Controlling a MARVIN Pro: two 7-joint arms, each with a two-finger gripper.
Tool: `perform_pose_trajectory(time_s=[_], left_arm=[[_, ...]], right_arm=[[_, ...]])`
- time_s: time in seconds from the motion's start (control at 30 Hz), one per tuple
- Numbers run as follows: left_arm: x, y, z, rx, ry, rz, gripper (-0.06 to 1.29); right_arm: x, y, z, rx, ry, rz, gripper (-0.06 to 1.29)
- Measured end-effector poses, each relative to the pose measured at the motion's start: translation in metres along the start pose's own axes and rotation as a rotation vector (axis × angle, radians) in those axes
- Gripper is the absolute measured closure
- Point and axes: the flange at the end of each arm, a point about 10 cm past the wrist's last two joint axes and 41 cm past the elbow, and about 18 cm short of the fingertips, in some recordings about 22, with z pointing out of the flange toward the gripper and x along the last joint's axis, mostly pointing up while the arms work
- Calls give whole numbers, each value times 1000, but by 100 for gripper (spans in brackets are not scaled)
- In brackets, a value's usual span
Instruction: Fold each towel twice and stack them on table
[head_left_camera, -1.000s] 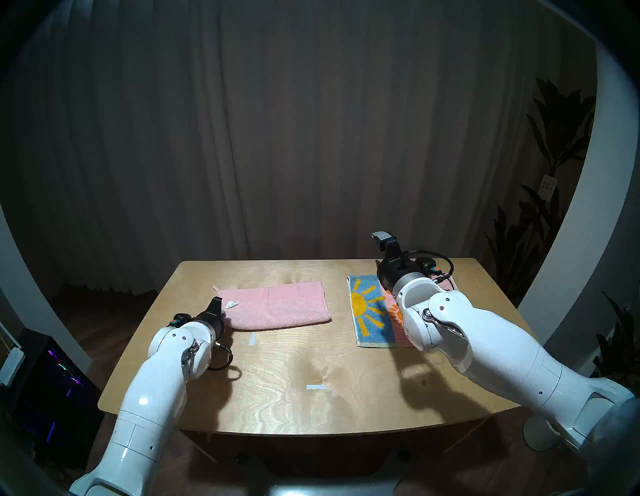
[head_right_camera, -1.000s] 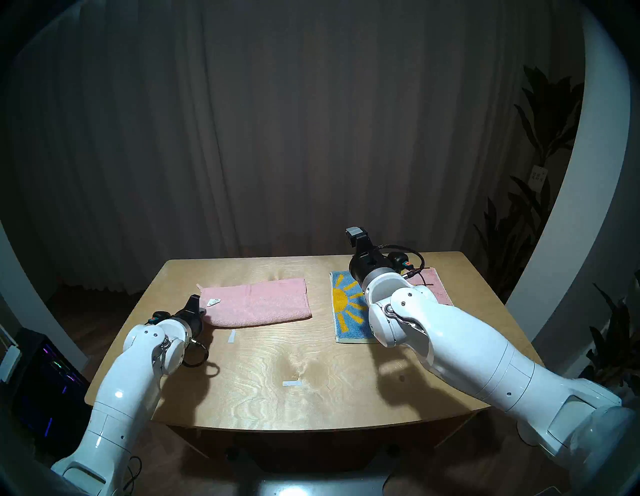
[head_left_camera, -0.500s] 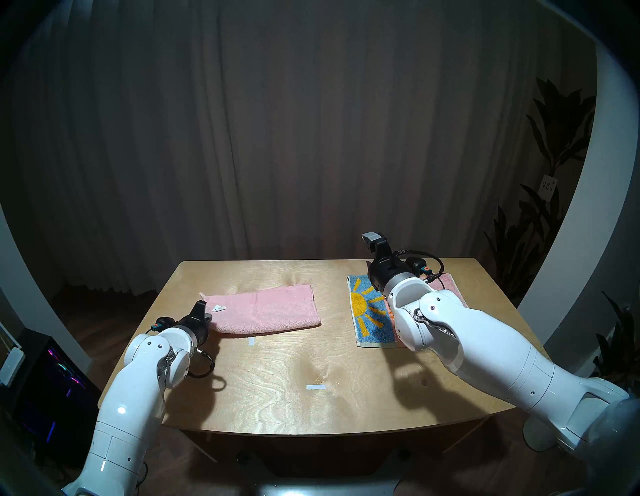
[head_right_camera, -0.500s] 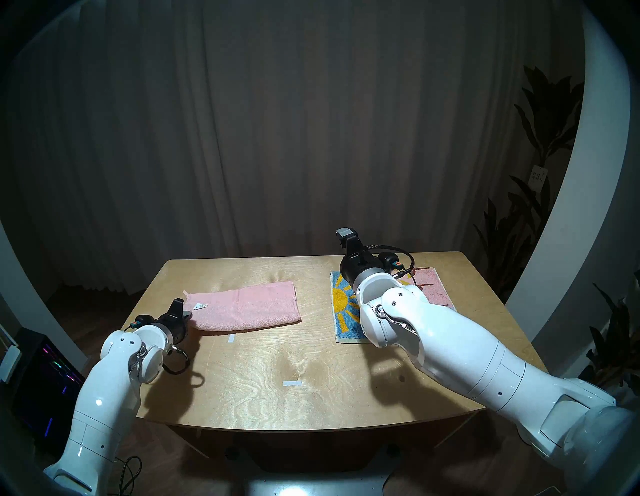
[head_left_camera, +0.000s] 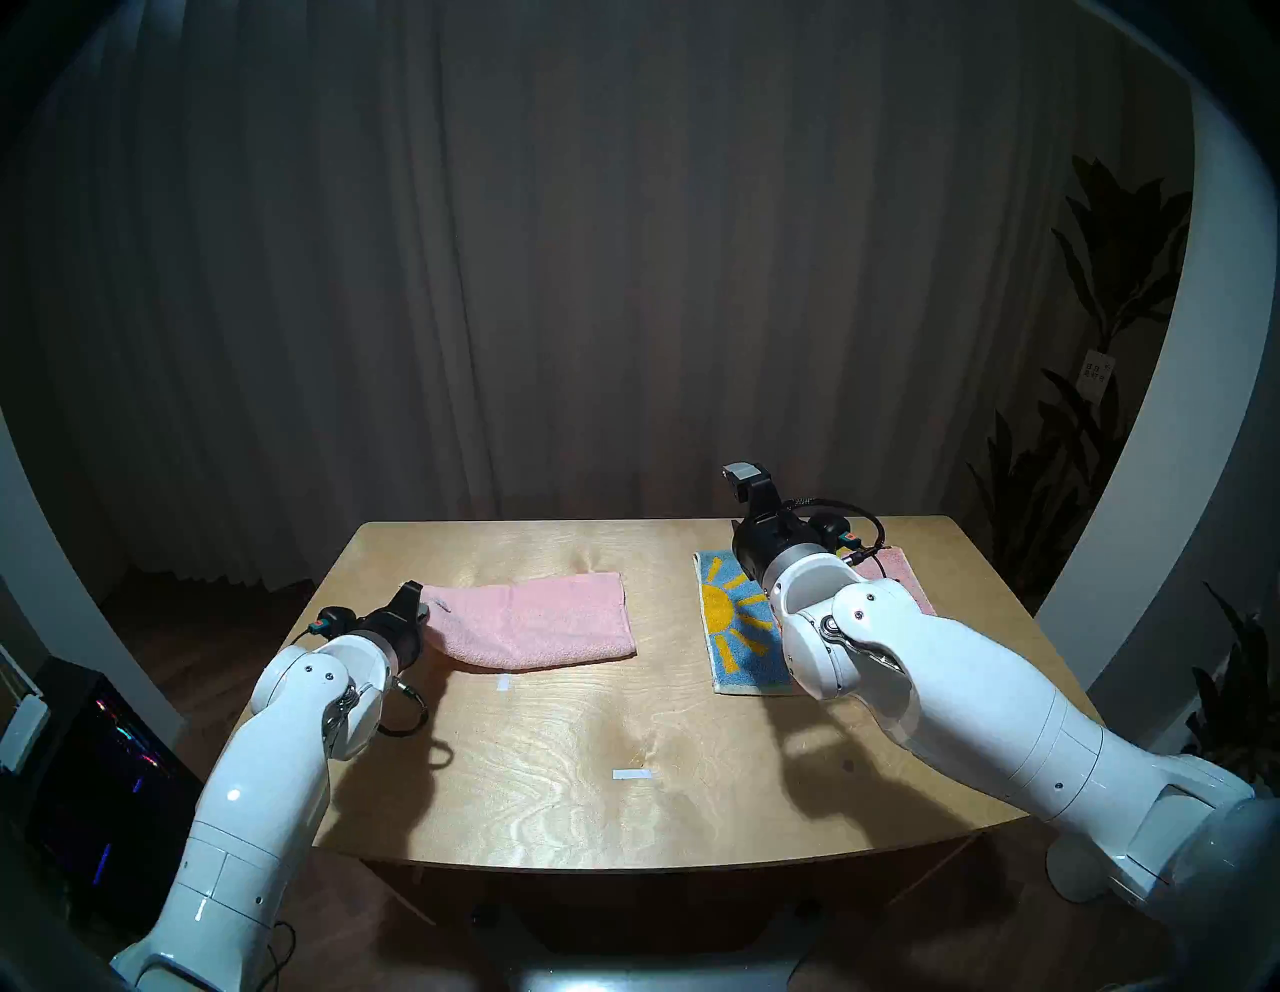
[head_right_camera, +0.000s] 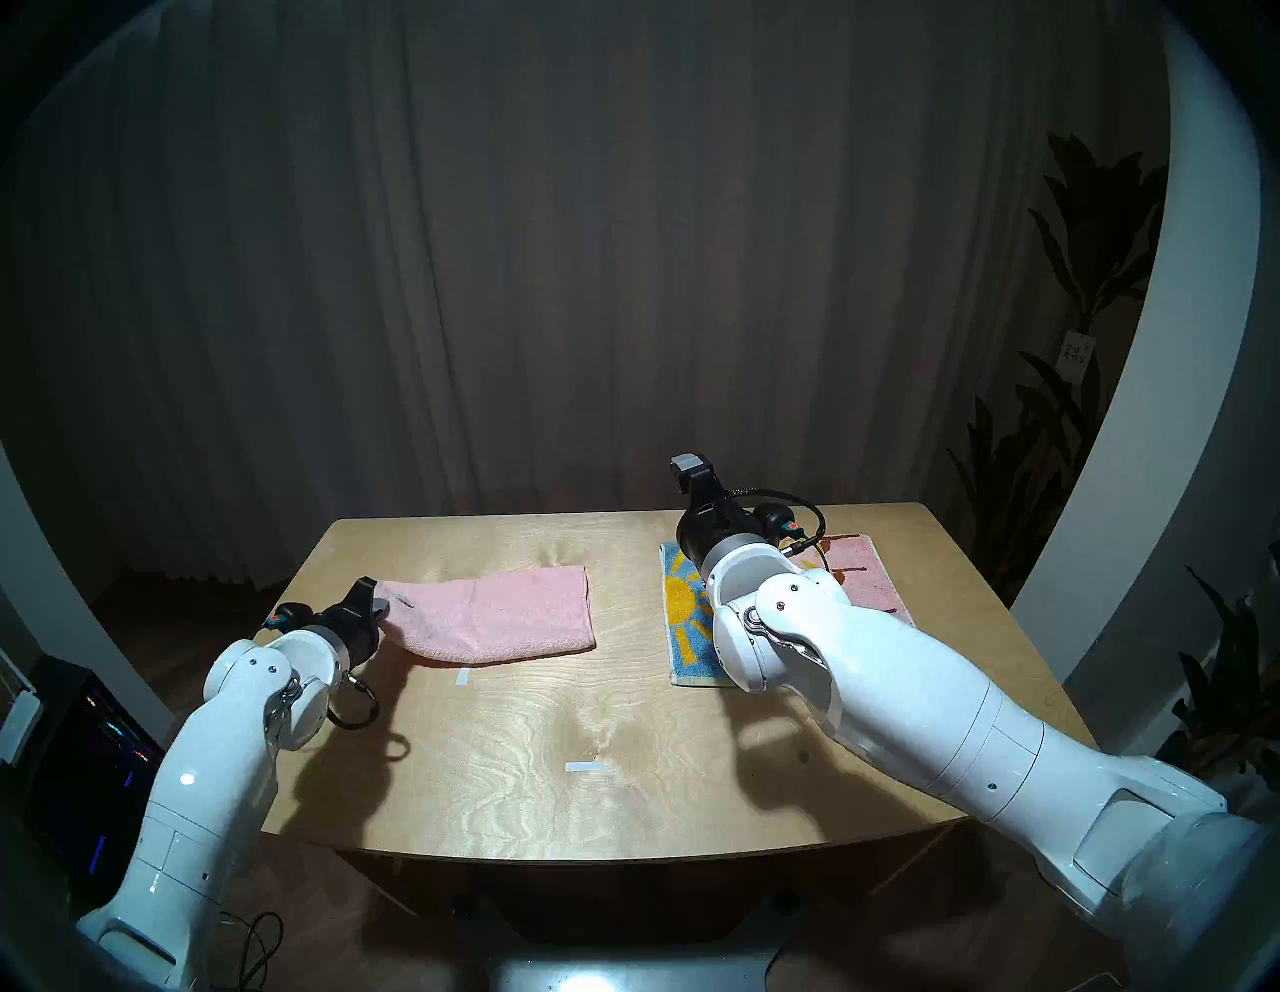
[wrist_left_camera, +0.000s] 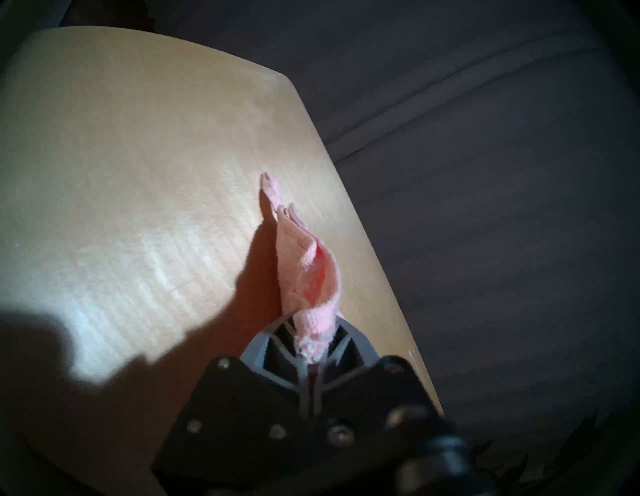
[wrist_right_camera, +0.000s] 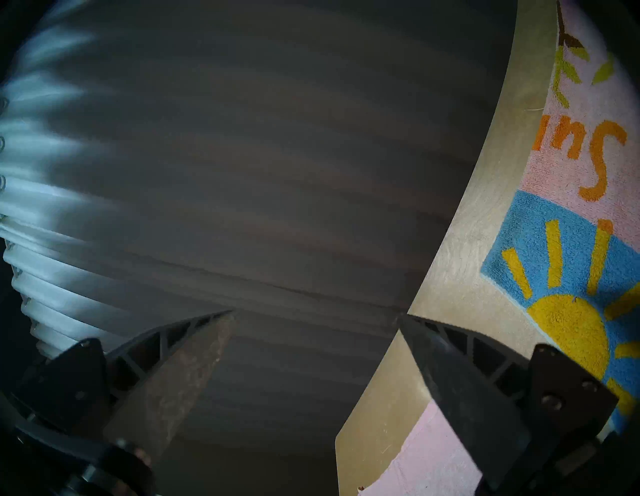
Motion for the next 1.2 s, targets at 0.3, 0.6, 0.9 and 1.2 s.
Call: perform_pose_trajectory(time_s=[0.3,0.6,0.9,1.2], left_arm=[[-25,33,-1,-89,-18,94,126],[-58,52,2,-133,-50,173,126],[-96,56,13,-145,-104,272,126],[-133,54,19,-154,-174,367,126]], right_arm=[[14,6,-3,-15,39,-10,2],[26,14,-10,-38,69,3,2],[38,22,-16,-56,94,17,2],[49,28,-21,-65,116,24,2]])
